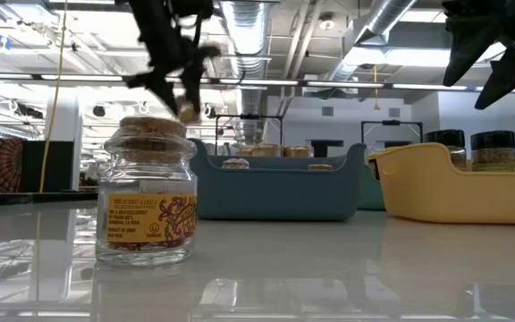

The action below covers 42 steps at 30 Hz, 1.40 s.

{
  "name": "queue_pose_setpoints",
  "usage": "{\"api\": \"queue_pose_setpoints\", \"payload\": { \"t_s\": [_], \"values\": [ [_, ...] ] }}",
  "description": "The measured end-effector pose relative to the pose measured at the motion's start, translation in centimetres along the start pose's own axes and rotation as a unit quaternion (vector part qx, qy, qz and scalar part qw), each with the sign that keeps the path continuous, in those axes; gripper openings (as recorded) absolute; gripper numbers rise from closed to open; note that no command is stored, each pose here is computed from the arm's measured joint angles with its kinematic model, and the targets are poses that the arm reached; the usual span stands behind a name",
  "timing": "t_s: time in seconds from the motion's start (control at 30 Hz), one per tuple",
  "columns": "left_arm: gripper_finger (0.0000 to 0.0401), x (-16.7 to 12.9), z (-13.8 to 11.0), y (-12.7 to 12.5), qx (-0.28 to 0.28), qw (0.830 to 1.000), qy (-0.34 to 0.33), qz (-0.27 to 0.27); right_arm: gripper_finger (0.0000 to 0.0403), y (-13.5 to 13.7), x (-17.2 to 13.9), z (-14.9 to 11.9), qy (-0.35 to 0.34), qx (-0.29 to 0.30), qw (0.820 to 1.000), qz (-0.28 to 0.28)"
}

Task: Sort spices by type
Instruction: Put the brown spice bottle into the blue bin

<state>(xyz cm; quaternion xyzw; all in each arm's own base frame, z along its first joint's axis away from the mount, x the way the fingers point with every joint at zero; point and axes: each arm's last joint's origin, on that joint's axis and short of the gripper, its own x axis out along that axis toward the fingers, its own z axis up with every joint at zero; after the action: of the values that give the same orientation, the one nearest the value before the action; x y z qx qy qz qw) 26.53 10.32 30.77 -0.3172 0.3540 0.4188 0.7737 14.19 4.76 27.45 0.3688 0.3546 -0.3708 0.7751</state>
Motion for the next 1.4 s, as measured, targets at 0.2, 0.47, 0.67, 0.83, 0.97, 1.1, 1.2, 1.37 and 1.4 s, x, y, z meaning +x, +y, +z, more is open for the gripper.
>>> {"api": "queue_pose_setpoints", "payload": {
  "t_s": [0.2, 0.47, 0.67, 0.83, 0.97, 1.1, 1.2, 1.37, 1.4],
  "values": [
    [0.0183, -2.4, -0.6, -4.2, 0.005, 0.999, -0.015, -0.043, 0.0365, 0.0, 0.0, 0.0, 0.000, 0.001, 1.000, 0.002],
    [0.0183, -2.1, -2.7, -12.0, 0.066, 0.994, 0.003, -0.083, 0.0365, 0.5, 0.0, 0.1, -0.002, 0.013, 1.000, 0.023],
    [0.0183, -1.3, -4.2, -16.1, 0.116, 0.989, 0.020, -0.091, 0.0365, 0.9, 0.0, 0.1, -0.004, 0.023, 0.999, 0.042],
    [0.0183, 0.4, -5.8, -17.5, 0.138, 0.985, 0.049, -0.086, 0.0365, 0.9, 0.0, 0.1, -0.004, 0.024, 0.999, 0.044],
    [0.0183, 2.2, -7.3, -18.3, 0.152, 0.983, 0.070, -0.072, 0.0365, 0.9, 0.0, 0.1, -0.004, 0.025, 0.999, 0.045],
    [0.0183, 4.4, -8.7, -19.0, 0.163, 0.981, 0.085, -0.055, 0.0365, 1.0, -0.1, 0.1, -0.004, 0.026, 0.999, 0.047],
    [0.0183, 6.4, -9.6, -19.3, 0.168, 0.981, 0.095, -0.035, 0.0365, 1.0, -0.1, 0.1, -0.004, 0.026, 0.999, 0.047],
    [0.0183, 9.0, -10.4, -19.6, 0.169, 0.979, 0.108, -0.021, 0.0365, 1.0, -0.1, 0.1, -0.004, 0.025, 0.999, 0.047],
    [0.0183, 9.3, -10.6, -19.5, 0.168, 0.979, 0.113, -0.020, 0.0365, 1.0, -0.1, 0.1, -0.004, 0.026, 0.999, 0.047]
  ]
}}
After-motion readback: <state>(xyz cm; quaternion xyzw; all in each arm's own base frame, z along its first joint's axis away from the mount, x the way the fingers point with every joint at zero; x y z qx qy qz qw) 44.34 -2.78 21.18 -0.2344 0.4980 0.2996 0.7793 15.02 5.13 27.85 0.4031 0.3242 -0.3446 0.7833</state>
